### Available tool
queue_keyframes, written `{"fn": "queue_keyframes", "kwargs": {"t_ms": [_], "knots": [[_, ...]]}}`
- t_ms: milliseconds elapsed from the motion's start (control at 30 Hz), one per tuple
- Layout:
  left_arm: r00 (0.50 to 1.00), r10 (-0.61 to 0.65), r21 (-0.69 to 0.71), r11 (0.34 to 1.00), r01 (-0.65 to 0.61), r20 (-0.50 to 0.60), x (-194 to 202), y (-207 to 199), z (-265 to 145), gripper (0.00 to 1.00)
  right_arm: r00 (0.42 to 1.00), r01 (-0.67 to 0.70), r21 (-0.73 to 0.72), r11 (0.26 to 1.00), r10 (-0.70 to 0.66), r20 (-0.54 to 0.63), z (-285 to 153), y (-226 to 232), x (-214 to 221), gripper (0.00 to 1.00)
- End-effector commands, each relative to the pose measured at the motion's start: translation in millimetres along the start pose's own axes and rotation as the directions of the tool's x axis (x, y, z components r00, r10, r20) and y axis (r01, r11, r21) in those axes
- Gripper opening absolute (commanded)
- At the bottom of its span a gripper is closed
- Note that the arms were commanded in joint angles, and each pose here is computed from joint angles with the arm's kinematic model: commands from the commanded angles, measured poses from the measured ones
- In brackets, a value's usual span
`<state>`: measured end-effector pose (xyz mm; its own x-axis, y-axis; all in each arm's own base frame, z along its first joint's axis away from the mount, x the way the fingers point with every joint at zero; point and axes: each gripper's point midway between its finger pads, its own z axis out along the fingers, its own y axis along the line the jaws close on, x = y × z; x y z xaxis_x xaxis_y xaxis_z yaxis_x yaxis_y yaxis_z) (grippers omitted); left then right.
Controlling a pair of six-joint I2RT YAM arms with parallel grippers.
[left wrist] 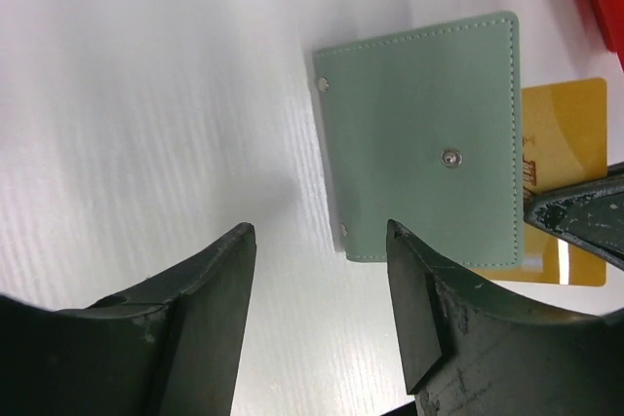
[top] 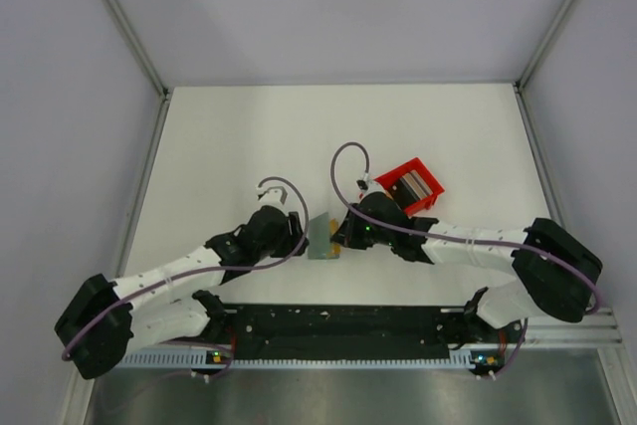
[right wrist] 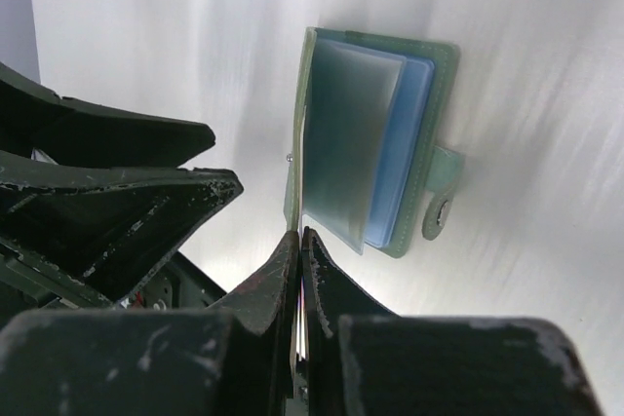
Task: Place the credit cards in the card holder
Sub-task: Turn over the card holder at the center of the board.
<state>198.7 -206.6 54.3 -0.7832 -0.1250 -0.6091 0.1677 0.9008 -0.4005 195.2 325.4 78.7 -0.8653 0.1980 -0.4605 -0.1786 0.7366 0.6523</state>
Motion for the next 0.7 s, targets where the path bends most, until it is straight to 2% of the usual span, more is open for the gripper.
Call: {"fn": "queue_keyframes", "kwargs": {"t_ms": [0, 333, 667], "knots": [[0.993, -0.042, -0.098, 0.994, 0.054, 0.114, -24.8, 16.0, -13.5, 0.61, 0.999, 0.04, -0.088, 0.995, -0.037, 0.032, 0.8, 34.3, -20.4, 0.0], [0.976, -0.095, -0.241, 0.96, 0.143, 0.197, -39.4, 46.8, -35.0, 0.59, 0.997, 0.072, -0.114, 0.991, -0.073, -0.005, 15.2, 58.9, -19.5, 0.0], [0.955, -0.14, -0.233, 0.951, 0.204, 0.262, -49.7, 53.5, -54.0, 0.64, 0.992, 0.111, -0.09, 0.99, -0.116, -0.052, 36.8, 72.5, -1.8, 0.0]]}}
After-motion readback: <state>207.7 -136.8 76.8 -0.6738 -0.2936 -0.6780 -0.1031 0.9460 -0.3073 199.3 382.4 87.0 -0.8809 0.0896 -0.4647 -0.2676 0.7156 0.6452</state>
